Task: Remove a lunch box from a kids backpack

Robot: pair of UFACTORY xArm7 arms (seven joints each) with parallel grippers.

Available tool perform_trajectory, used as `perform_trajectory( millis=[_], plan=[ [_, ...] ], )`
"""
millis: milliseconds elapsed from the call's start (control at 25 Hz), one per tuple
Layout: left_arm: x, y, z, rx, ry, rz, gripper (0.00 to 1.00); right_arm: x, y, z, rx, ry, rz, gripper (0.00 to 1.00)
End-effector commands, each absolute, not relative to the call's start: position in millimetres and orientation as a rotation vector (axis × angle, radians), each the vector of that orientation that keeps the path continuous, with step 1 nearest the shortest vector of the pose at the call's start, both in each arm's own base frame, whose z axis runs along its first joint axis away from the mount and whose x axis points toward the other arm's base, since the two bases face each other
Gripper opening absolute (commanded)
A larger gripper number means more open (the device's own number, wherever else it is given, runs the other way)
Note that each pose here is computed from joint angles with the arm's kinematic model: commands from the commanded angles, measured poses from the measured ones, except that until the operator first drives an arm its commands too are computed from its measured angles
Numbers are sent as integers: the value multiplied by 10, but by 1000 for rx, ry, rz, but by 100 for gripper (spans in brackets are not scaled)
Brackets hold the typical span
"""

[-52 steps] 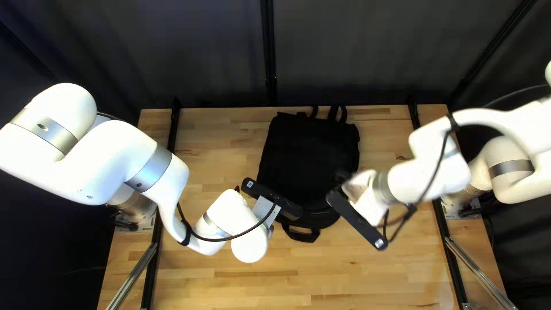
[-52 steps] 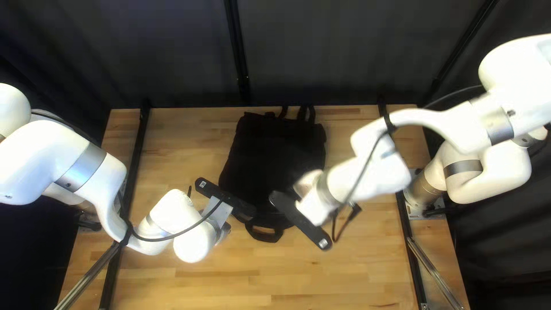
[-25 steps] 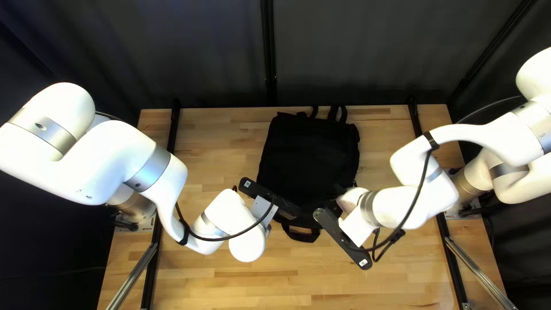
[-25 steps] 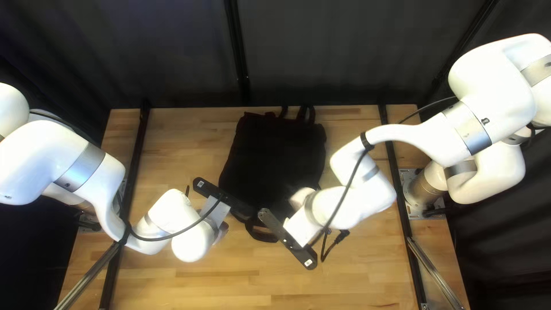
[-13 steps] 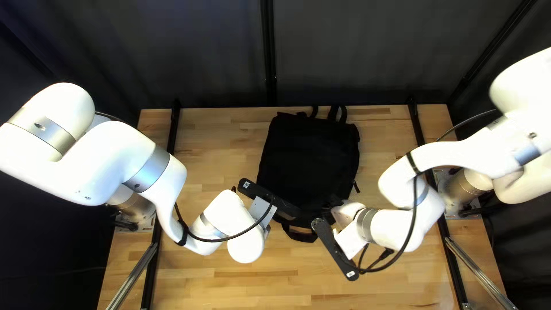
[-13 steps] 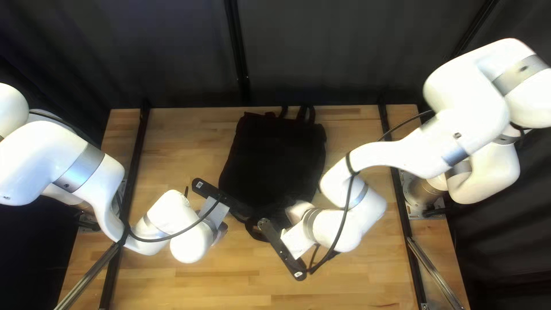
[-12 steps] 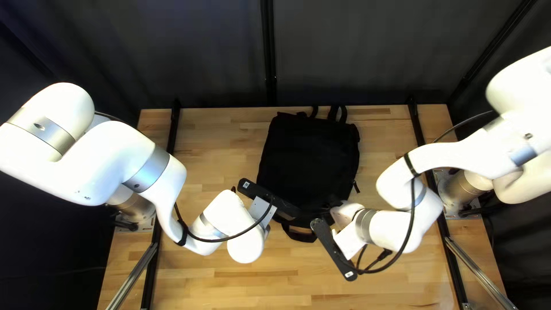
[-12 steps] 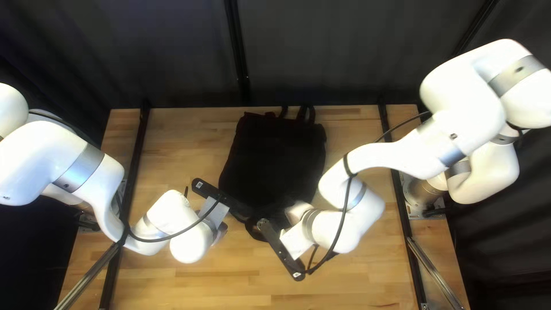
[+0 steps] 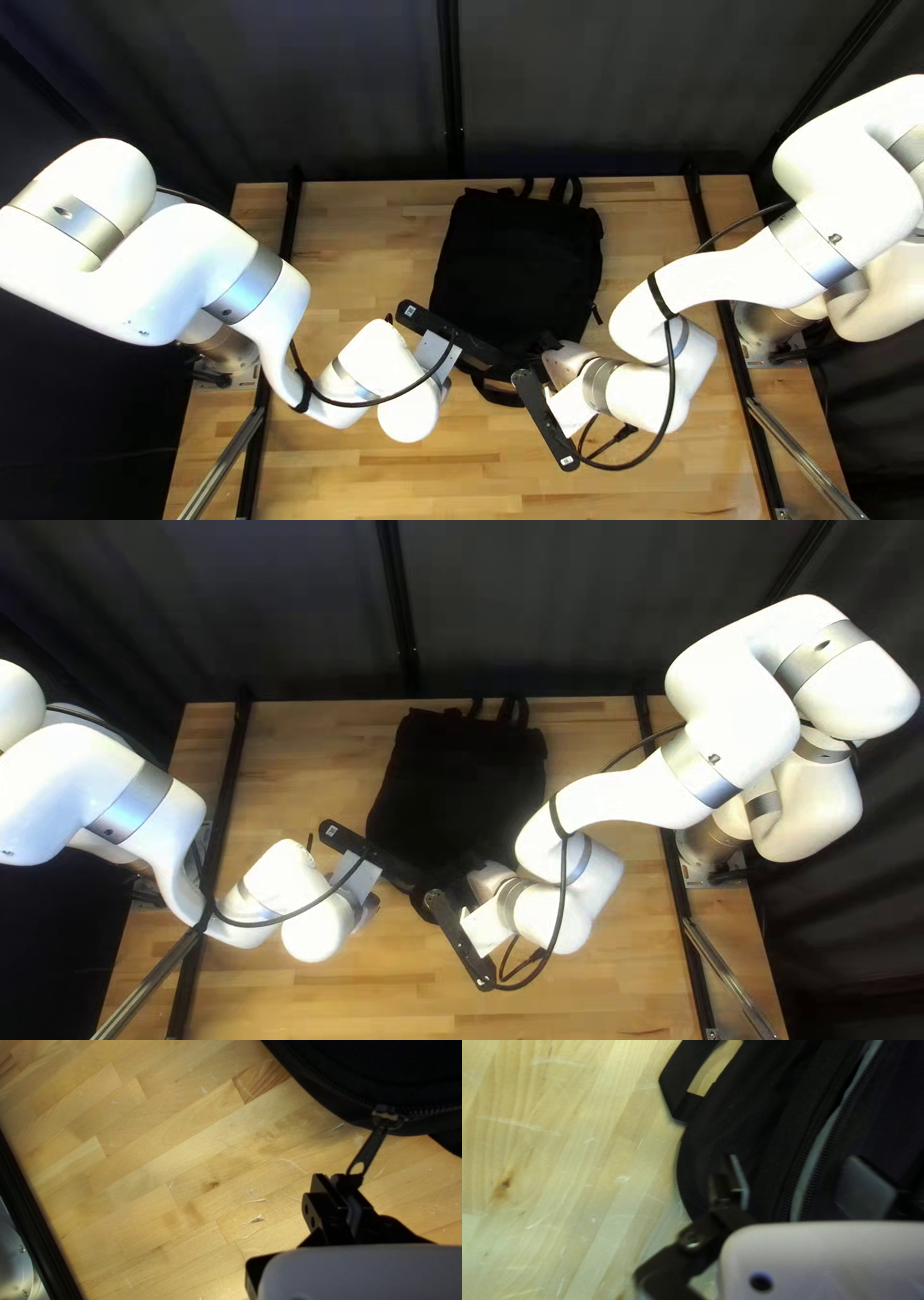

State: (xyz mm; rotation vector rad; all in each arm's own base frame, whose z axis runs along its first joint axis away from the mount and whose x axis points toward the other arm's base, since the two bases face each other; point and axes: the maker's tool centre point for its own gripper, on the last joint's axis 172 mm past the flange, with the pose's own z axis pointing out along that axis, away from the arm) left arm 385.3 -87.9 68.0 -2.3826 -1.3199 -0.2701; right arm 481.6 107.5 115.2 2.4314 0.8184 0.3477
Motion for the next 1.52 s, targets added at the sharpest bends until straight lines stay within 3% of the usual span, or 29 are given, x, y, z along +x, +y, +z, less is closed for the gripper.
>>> perform_trajectory(
  millis=[40,880,1520],
  plan=[
    [3846,-883,674,-2384,-1319,-274,0,4779,1065,1142,2417,830,349,0],
    [3756,-647,675,-2377,-1349,-261,0,4348,1478,1290,2470,963,383,0],
    [3914,-265,683,-2392,-1358,-230,0,4301,1708,1320,2476,1040,364,0]
  ],
)
